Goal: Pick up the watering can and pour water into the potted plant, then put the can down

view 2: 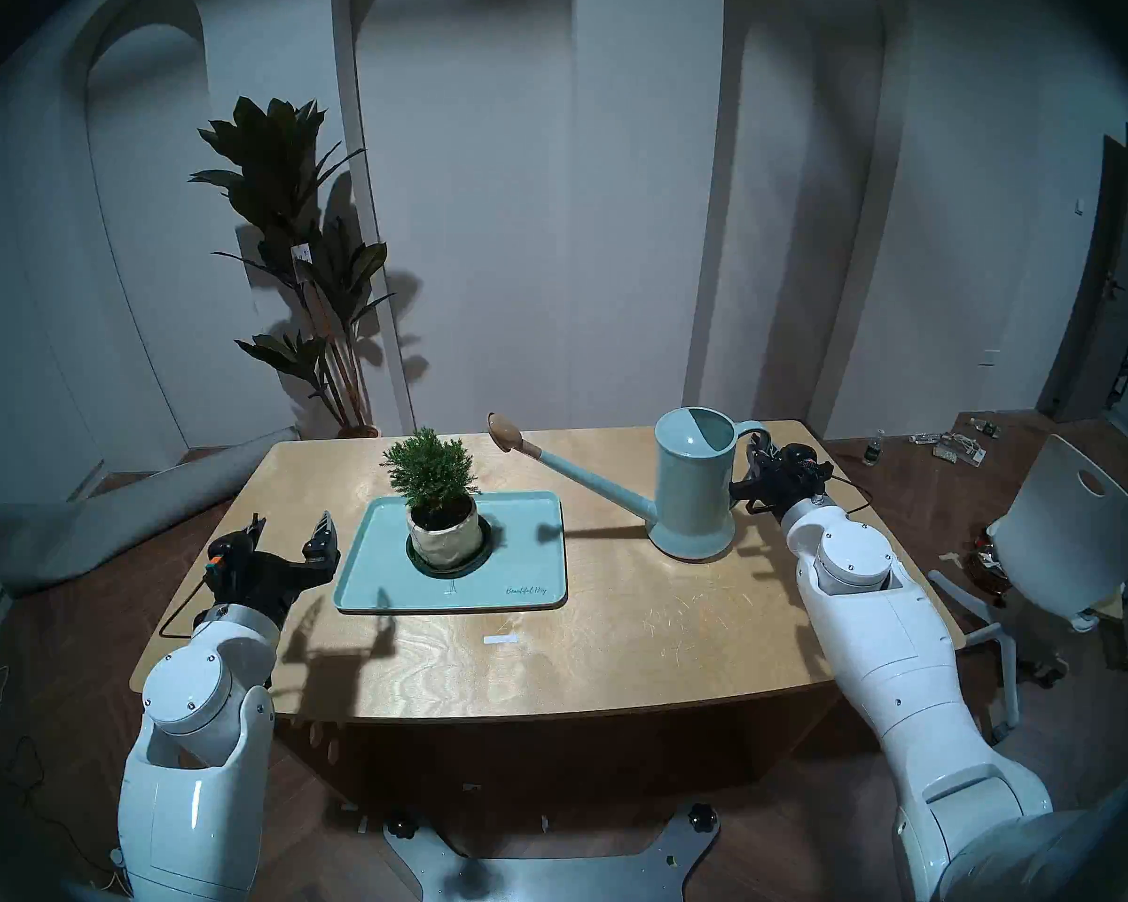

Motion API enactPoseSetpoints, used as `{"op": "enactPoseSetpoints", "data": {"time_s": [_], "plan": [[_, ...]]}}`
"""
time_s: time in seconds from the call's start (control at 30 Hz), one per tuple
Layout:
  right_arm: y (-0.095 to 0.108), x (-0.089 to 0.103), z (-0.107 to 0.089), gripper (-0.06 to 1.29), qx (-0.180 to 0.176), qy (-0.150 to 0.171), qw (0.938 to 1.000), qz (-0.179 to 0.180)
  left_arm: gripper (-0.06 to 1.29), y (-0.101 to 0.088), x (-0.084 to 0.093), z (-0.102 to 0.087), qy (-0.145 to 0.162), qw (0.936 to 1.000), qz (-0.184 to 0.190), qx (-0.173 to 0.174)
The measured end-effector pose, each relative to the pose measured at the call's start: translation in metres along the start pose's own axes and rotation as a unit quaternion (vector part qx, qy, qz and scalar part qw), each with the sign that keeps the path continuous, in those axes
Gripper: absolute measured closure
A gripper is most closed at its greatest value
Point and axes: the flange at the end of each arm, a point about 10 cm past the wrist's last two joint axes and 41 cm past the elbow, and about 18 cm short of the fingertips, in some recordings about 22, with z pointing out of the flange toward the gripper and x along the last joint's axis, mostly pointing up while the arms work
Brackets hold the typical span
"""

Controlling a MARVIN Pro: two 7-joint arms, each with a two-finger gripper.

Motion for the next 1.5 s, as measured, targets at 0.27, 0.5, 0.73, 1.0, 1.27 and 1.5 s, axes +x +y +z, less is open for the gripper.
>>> {"op": "enactPoseSetpoints", "data": {"time_s": [0.27,0.5,0.73,1.0,1.27,1.5], "plan": [[-0.009,-0.002,-0.004,1.24,-0.001,0.026,0.9967,0.077,0.0,0.0,0.0,0.0,0.0,1.0,0.0,0.0],[-0.022,-0.018,-0.004,1.24,0.001,0.043,0.9861,0.16,0.0,0.0,0.0,0.0,0.0,1.0,0.0,0.0],[-0.035,-0.03,0.001,1.24,0.002,0.058,0.9749,0.215,0.0,0.0,0.0,0.0,0.0,1.0,0.0,0.0],[-0.041,-0.024,0.007,1.24,0.011,0.075,0.9698,0.232,0.0,0.0,0.0,0.0,0.0,1.0,0.0,0.0],[-0.039,-0.013,0.013,1.24,0.017,0.091,0.9678,0.234,0.0,0.0,0.0,0.0,0.0,1.0,0.0,0.0],[-0.034,-0.006,0.015,1.23,0.017,0.105,0.9645,0.242,0.0,0.0,0.0,0.0,0.0,1.0,0.0,0.0]]}}
